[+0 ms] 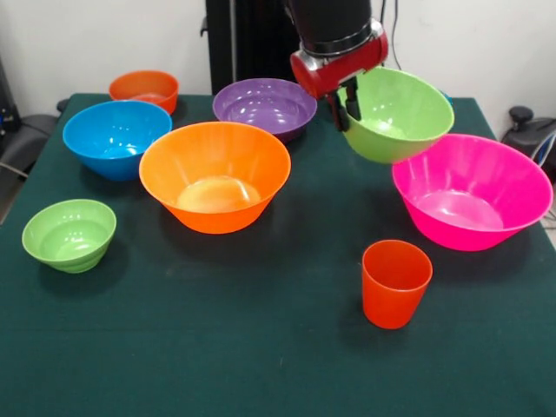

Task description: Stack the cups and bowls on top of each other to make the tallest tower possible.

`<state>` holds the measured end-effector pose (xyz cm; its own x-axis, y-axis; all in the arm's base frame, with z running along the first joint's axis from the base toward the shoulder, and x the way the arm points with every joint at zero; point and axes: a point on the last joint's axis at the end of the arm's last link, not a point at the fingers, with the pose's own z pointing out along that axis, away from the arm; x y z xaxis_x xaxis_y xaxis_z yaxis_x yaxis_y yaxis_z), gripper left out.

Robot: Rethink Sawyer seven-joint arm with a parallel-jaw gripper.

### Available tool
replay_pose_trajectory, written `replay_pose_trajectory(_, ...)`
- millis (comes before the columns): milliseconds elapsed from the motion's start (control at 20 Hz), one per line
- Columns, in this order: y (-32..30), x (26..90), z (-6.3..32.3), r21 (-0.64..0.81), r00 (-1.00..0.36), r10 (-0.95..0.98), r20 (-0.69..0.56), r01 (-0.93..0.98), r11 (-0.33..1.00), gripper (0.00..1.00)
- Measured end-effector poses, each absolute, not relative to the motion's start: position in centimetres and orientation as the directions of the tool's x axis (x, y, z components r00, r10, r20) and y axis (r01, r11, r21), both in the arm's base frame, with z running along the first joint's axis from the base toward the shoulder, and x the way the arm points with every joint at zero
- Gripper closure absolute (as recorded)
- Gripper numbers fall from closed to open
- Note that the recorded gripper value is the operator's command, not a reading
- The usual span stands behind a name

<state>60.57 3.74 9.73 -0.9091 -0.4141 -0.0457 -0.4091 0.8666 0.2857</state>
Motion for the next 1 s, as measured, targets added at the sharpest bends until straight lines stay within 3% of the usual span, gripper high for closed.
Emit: replay_pose_trajectory(1000, 0.0, 69.7, 11.3, 0.448, -0.957, -0.29, -0.005, -0.261, 0.855, 1.0)
